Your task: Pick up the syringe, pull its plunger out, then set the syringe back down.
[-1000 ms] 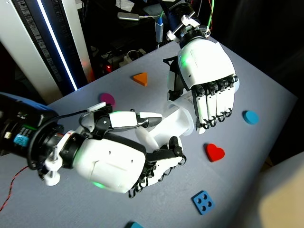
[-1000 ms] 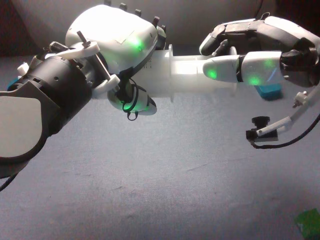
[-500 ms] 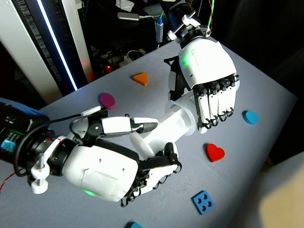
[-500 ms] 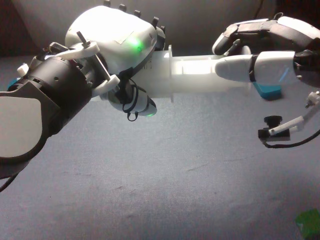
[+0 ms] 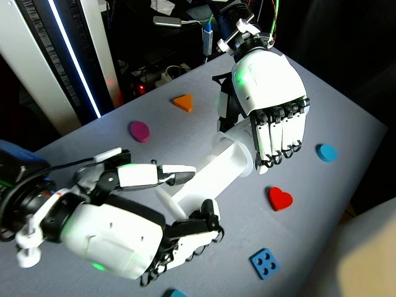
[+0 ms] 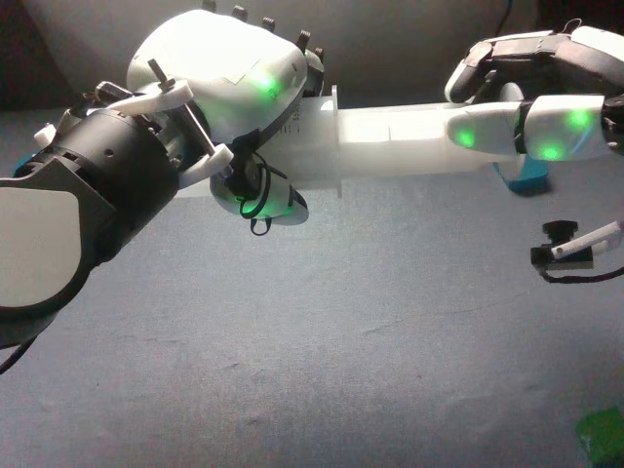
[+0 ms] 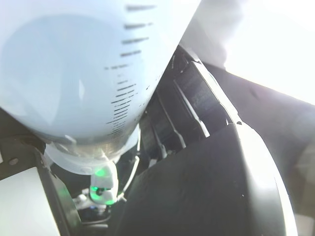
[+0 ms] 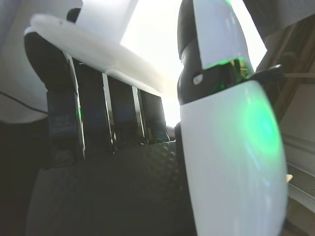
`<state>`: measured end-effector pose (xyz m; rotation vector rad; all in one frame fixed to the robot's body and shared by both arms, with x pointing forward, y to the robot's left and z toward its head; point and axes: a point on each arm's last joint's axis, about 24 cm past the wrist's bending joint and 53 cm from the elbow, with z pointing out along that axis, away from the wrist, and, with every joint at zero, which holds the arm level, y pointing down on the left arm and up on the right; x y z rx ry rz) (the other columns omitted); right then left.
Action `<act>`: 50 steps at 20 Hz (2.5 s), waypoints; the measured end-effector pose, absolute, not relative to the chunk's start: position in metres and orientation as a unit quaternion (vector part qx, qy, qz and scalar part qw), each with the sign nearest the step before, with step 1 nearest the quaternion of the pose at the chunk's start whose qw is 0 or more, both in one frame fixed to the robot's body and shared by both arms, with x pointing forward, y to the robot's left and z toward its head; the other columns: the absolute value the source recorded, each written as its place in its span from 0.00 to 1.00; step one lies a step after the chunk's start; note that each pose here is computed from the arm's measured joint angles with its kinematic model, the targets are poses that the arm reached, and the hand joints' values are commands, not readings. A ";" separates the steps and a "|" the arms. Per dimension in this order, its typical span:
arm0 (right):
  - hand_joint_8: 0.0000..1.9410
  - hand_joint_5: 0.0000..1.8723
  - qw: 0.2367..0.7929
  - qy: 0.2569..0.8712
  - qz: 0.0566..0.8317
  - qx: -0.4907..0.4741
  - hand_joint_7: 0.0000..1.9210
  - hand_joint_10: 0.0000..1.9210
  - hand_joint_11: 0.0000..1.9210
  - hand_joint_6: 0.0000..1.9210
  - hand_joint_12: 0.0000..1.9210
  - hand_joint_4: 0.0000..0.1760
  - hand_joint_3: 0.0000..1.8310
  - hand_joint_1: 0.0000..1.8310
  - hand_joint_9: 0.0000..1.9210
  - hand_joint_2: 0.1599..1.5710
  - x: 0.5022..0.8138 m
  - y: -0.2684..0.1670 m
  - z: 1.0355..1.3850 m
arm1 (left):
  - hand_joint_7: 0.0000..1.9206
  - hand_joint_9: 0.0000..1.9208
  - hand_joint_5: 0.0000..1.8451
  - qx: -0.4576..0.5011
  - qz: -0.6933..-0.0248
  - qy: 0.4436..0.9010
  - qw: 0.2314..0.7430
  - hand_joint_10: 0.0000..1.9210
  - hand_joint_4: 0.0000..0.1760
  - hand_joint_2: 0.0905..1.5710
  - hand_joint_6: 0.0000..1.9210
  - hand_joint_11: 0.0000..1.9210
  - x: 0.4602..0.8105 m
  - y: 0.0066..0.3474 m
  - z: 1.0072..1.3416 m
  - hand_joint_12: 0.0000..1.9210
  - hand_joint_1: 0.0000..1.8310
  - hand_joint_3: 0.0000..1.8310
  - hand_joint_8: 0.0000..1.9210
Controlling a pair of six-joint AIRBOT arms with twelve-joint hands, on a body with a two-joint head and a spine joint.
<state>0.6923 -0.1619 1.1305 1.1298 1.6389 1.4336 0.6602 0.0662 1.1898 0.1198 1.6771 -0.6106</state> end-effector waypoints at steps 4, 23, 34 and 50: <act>0.61 0.34 0.339 0.628 0.550 0.433 0.44 0.76 0.35 0.68 0.78 0.00 0.00 0.74 0.42 0.74 0.693 -0.163 1.131 | 0.56 0.50 0.52 0.052 -0.263 0.732 0.626 0.61 0.00 0.67 0.46 0.48 0.662 0.070 1.190 0.52 0.76 0.00 0.42; 0.59 0.33 0.353 0.623 0.549 0.431 0.46 0.78 0.34 0.70 0.80 0.00 0.00 0.73 0.40 0.75 0.696 -0.175 1.139 | 0.58 0.54 0.53 0.052 -0.257 0.731 0.630 0.59 0.00 0.66 0.43 0.49 0.663 0.074 1.191 0.53 0.76 0.00 0.39; 0.10 0.32 0.368 0.629 0.543 0.418 0.38 0.21 0.18 0.11 0.70 0.00 0.00 0.51 0.33 0.72 0.698 -0.178 1.141 | 0.60 0.52 0.51 0.053 -0.258 0.731 0.630 0.60 0.00 0.67 0.46 0.47 0.663 0.074 1.192 0.55 0.76 0.00 0.37; 0.00 0.00 0.381 0.607 0.546 0.434 0.00 0.00 0.00 0.00 0.00 0.00 0.00 0.03 0.00 0.55 0.697 -0.201 1.161 | 0.61 0.54 0.52 0.064 -0.257 0.755 0.600 0.58 0.00 0.66 0.43 0.48 0.654 0.064 1.155 0.54 0.76 0.00 0.36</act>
